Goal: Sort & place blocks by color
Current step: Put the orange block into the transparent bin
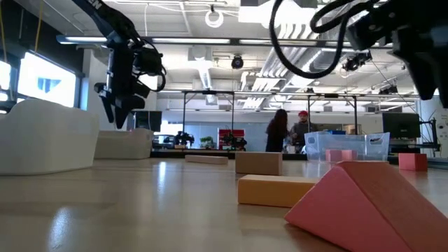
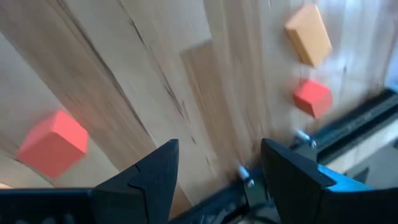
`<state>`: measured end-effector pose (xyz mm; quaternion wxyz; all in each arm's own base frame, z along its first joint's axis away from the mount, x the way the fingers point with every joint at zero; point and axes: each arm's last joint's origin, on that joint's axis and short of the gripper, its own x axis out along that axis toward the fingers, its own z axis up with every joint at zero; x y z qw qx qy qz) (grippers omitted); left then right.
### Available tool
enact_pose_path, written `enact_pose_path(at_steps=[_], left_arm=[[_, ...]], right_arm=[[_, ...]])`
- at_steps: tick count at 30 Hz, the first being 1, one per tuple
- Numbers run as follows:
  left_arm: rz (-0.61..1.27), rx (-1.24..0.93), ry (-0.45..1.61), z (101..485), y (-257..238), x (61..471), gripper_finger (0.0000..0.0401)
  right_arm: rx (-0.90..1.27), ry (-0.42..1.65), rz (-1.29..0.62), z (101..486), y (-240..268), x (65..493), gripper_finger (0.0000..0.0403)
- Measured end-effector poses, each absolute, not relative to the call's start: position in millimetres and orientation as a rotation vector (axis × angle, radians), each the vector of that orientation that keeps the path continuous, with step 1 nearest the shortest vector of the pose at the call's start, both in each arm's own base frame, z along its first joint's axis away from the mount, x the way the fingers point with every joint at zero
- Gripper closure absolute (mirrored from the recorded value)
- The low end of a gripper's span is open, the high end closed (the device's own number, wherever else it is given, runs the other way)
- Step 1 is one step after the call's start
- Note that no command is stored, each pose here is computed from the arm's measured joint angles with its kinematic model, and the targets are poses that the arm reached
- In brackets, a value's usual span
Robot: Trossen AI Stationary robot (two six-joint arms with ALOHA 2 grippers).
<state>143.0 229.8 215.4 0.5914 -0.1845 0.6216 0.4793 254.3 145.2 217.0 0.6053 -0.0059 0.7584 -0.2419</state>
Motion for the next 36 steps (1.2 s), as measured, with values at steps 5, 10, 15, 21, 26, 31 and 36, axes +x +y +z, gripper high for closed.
enact_pose_path(at_steps=[5,10,15,21,26,31,36], left_arm=[[1.115,-0.419,1.396,227.1,225.0,140.2,0.0165],[1.127,-0.406,1.331,241.2,218.8,136.3,0.0165],[1.125,-0.405,1.283,250.8,213.7,133.4,0.0165],[1.129,-0.400,1.264,255.0,211.5,132.0,0.0165],[1.127,-0.401,1.263,255.0,211.6,132.0,0.0165],[1.127,-0.401,1.263,255.0,211.6,132.0,0.0165],[1.127,-0.401,1.263,254.9,211.6,132.1,0.0165]], right_arm=[[-0.025,1.773,-0.627,219.4,149.6,245.7,0.0189],[-0.047,1.752,-0.623,220.9,152.5,243.1,0.0189],[-0.050,1.770,-0.657,216.4,144.7,227.2,0.0189],[0.067,1.778,-0.736,210.9,129.8,189.0,0.0189],[0.277,1.684,-0.664,216.0,126.8,176.8,0.0190],[0.430,1.544,-0.524,223.8,128.6,179.1,0.0190],[0.346,1.380,-0.235,225.3,142.1,190.3,0.0190]])
